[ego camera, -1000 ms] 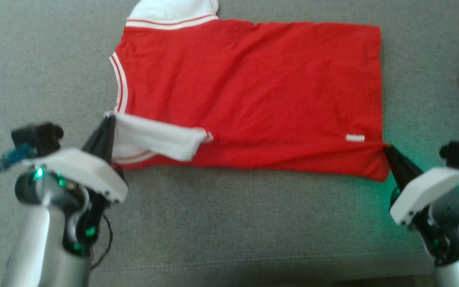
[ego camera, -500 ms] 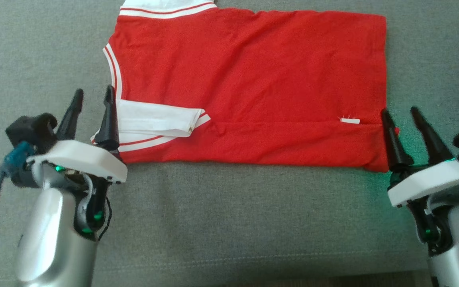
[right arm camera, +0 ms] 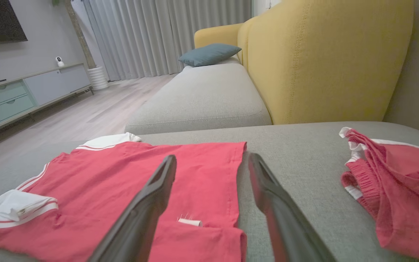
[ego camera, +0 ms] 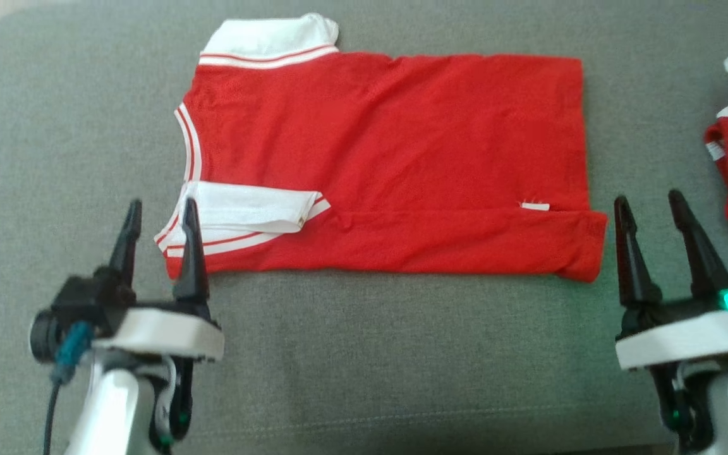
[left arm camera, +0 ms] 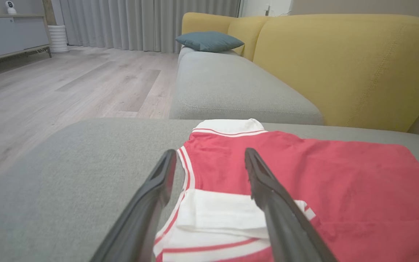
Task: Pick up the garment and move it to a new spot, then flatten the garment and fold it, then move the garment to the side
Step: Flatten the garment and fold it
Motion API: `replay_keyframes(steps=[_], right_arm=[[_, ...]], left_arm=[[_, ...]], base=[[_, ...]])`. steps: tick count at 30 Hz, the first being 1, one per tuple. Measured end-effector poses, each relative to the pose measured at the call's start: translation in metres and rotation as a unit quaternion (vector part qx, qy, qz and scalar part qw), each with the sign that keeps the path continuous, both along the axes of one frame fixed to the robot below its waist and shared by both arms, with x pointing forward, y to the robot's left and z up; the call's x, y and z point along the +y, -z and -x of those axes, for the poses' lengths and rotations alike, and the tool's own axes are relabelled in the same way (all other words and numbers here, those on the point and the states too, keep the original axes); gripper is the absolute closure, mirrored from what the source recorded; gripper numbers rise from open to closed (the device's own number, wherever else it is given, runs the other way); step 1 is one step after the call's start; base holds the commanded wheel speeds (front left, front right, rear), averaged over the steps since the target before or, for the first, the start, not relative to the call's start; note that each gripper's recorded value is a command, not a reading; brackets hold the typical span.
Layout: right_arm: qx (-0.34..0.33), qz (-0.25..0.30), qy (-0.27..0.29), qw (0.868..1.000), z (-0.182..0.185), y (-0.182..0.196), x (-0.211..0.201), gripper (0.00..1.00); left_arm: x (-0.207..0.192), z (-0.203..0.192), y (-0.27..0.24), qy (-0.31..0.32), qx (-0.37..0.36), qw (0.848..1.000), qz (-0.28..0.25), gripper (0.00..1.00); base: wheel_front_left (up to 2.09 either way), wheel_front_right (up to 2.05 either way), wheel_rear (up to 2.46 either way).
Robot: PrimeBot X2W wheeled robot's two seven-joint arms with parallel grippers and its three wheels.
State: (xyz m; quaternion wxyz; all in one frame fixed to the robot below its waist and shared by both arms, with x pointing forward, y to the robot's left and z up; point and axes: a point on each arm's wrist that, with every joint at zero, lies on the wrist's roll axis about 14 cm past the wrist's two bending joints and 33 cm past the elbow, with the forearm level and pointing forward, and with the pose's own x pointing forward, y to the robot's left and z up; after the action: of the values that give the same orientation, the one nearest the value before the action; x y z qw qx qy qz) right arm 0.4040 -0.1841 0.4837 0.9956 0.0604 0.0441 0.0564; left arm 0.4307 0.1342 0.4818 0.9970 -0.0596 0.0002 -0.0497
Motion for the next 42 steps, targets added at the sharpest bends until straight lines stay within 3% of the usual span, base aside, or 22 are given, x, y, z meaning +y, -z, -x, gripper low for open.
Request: replay_keyframes(steps=[6,15,27,40,41,42], right_arm=[[0.010,-0.003,0.015,1.000,0.023,-0.002,-0.003,0.00],[0.028,-0.006,0.019,0.999,0.028,0.004,-0.004,0.00],[0.183,-0.014,0.015,0.983,0.037,0.087,-0.004,0.00],[0.262,-0.036,-0.021,0.964,0.021,0.127,0.020,0.00],[0.263,-0.037,-0.023,0.964,0.020,0.127,0.021,0.13],[0.263,-0.040,-0.025,0.964,0.018,0.127,0.022,0.49]], left_arm=[[0.000,0.025,0.003,-0.007,0.011,1.000,-0.003,0.00],[-0.001,0.033,0.014,-0.005,0.035,0.999,0.001,0.00],[0.000,0.026,0.086,0.010,0.170,0.985,0.027,0.00],[0.002,0.004,0.117,0.023,0.240,0.970,0.041,0.00],[0.001,0.004,0.118,0.023,0.243,0.969,0.042,0.00],[0.001,0.005,0.120,0.023,0.248,0.967,0.043,0.00]], base=[[0.00,0.00,0.00],[0.00,0.00,0.00],[0.00,0.00,0.00],[0.00,0.00,0.00],[0.00,0.00,0.00],[0.00,0.00,0.00]])
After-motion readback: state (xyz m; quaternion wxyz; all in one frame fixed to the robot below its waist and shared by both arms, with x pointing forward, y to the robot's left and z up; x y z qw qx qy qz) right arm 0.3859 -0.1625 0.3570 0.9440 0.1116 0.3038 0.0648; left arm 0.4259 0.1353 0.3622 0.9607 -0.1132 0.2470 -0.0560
